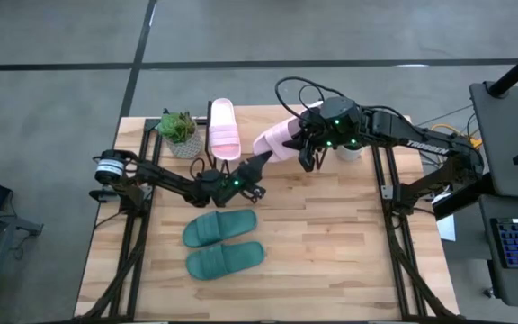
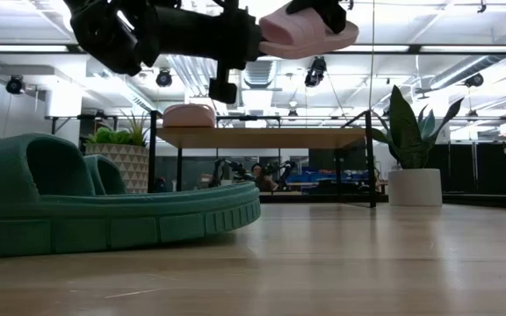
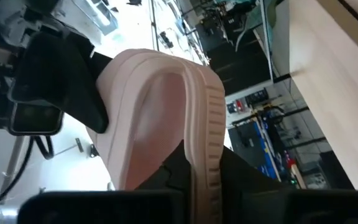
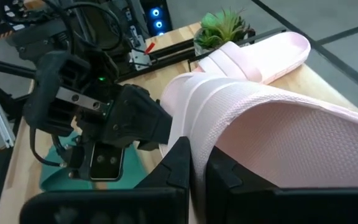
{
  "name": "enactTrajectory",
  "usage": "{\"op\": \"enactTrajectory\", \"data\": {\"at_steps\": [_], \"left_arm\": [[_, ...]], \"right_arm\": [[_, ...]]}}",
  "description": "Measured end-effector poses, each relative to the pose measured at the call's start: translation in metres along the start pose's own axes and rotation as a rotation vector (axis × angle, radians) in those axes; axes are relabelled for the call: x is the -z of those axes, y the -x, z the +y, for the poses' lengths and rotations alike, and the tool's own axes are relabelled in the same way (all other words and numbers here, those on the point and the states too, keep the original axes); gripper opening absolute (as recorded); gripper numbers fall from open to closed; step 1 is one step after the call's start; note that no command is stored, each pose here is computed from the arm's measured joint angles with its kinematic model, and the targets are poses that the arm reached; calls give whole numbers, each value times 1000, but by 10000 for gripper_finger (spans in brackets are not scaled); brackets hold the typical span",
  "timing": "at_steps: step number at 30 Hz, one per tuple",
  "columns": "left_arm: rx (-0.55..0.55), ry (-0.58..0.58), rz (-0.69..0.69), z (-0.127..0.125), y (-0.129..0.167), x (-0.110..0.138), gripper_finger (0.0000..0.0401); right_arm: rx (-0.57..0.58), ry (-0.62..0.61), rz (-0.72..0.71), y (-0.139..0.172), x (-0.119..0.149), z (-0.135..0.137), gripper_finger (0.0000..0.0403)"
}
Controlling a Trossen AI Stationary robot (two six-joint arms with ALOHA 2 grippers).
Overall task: Pick and place slides into the shelf
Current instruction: Put the pink slipper on the shelf
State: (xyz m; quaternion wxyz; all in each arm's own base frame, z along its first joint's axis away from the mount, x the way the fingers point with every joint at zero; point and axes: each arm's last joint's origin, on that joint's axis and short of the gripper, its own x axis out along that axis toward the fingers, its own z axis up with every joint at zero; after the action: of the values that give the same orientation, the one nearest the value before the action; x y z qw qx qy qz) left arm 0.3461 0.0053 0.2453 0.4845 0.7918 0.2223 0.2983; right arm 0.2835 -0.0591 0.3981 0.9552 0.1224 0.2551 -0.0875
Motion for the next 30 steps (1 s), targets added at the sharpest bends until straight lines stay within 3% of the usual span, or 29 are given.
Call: {"op": "enactTrajectory", "data": {"at_steps": [5, 15, 22, 30], "left_arm": [[17, 18, 46, 3, -2, 2, 16], [114, 221, 249, 3, -3, 8, 16], [166, 424, 404, 1, -1, 9, 15], [191, 715, 399, -9, -3, -1, 15]], "right_arm": [[4, 75, -41, 0, -4, 1, 31], [212, 178, -159, 15, -24, 0, 103], [281, 182, -222, 31, -37, 1, 131], [296, 197, -221, 32, -38, 1, 125]]}}
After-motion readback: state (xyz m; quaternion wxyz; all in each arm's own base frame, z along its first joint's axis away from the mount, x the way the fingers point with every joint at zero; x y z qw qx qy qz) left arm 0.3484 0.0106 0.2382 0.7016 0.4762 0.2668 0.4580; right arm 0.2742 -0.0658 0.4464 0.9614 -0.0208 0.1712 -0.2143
